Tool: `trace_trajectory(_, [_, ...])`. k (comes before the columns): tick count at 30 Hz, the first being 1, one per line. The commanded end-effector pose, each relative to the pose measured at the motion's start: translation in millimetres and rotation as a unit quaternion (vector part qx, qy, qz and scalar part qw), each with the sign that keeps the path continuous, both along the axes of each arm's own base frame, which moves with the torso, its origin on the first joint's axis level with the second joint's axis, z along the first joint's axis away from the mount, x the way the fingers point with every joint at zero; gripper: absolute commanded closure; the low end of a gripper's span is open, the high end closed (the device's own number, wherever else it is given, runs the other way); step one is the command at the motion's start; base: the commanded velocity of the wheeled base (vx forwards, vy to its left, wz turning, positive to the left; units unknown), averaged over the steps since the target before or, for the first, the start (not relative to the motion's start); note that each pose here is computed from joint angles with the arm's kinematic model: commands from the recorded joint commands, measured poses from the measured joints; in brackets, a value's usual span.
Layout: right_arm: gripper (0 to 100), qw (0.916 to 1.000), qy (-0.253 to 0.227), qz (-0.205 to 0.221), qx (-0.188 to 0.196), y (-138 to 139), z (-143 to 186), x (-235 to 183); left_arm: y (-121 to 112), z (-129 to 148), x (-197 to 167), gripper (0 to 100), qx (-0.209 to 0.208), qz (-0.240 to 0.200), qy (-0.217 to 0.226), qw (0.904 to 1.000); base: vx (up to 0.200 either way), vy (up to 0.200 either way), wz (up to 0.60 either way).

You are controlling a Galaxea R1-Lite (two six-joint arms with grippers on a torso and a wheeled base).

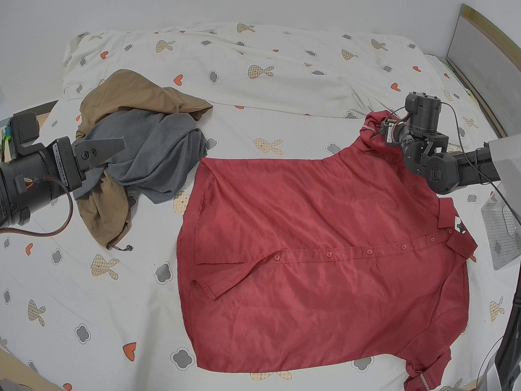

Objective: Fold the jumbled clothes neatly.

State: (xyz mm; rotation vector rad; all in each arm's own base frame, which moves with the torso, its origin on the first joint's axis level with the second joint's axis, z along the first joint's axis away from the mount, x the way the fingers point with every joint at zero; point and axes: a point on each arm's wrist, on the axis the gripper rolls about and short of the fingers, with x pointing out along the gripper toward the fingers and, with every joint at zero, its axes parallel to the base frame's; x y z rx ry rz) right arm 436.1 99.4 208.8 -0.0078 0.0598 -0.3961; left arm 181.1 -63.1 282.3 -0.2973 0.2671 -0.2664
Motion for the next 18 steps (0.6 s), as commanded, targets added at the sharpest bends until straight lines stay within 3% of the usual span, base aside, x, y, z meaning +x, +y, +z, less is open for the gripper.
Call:
trace_trajectory(1, [0, 0.9991, 0.034, 0.019, 0.017, -4, -7, 1, -2, -1, -1, 0, 0.0, -0.005, 0.001, 1.0, 0.0, 0.0, 0.0])
trace_trajectory(3, [0, 0.9965, 0.043, 0.044, 0.055, -5, -7, 3, -2, -2, -1, 0, 0.001, -0.006, 0.003, 1.0, 0.0, 0.0, 0.0])
trace_trajectory(4, [0, 0.9965, 0.043, 0.044, 0.055, -5, -7, 3, -2, -2, -1, 0, 0.001, -0.006, 0.003, 1.0, 0.0, 0.0, 0.0])
trace_trajectory(6, [0, 0.984, 0.065, 0.094, 0.136, -14, 0, 5, -2, -2, -1, 0, 0.002, -0.007, 0.003, 1.0, 0.0, 0.0, 0.0])
trace_trajectory(8, [0, 0.9792, 0.069, 0.104, 0.16, -17, 4, 5, -3, -2, -1, 0, 0.001, -0.008, 0.003, 1.0, 0.0, 0.0, 0.0])
trace_trajectory(10, [0, 0.9639, 0.066, 0.114, 0.231, -32, 20, 9, -3, -3, -1, 0, 0.002, -0.008, 0.004, 1.0, 0.0, 0.0, 0.0])
trace_trajectory(14, [0, 0.9529, 0.072, 0.115, 0.271, -46, 28, 10, -4, -3, -2, 0, 0.002, -0.011, 0.004, 0.9999, 0.0, 0.0, 0.0])
trace_trajectory(16, [0, 0.952, 0.08, 0.115, 0.272, -46, 26, 9, -4, -3, -2, 0, 0.002, -0.012, 0.005, 0.9999, 0.0, 0.0, 0.0])
trace_trajectory(18, [0, 0.943, 0.143, 0.113, 0.278, -46, 15, 4, -5, -4, -1, 0, 0.003, -0.013, 0.006, 0.9999, 0.0, 0.0, 0.0])
